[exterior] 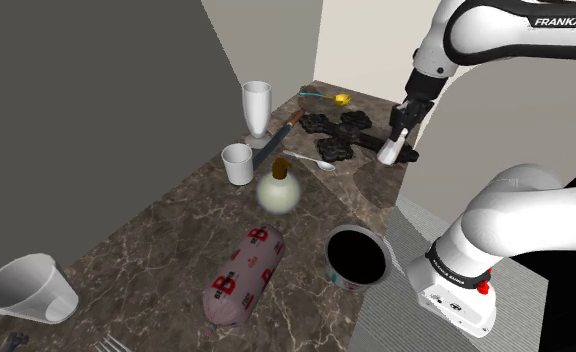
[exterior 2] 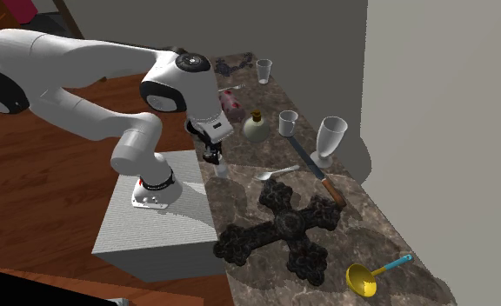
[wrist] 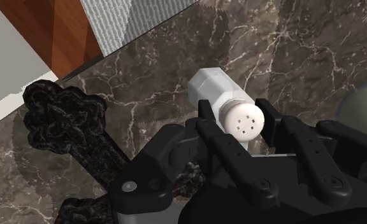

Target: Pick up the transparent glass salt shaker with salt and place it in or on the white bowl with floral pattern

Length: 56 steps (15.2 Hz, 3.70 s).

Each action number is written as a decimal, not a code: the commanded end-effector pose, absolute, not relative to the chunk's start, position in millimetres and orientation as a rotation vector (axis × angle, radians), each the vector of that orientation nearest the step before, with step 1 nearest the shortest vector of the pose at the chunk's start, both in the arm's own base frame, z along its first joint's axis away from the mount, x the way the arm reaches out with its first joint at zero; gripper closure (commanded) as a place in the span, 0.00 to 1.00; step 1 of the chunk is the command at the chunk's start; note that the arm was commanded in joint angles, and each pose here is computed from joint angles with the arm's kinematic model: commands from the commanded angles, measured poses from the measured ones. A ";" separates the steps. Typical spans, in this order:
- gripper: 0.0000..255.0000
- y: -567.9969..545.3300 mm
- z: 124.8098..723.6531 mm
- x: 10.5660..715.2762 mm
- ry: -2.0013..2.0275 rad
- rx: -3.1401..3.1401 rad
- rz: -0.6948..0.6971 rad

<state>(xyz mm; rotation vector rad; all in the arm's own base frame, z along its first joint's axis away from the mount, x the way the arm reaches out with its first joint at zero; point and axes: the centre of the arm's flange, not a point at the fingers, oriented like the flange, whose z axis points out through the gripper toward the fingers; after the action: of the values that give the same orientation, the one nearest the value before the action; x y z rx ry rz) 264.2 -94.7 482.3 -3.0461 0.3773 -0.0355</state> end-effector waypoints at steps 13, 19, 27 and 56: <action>1.00 -44.9 540.7 249.6 0.377 -3.046 -0.035; 1.00 30.5 549.9 227.2 0.377 -3.046 -0.035; 1.00 131.0 562.2 197.2 0.377 -3.046 -0.035; 1.00 214.9 464.5 172.3 0.377 -3.046 -0.035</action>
<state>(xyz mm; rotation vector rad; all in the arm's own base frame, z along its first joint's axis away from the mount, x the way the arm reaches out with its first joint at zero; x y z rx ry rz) 172.5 215.0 465.8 -3.0463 0.3773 -0.0344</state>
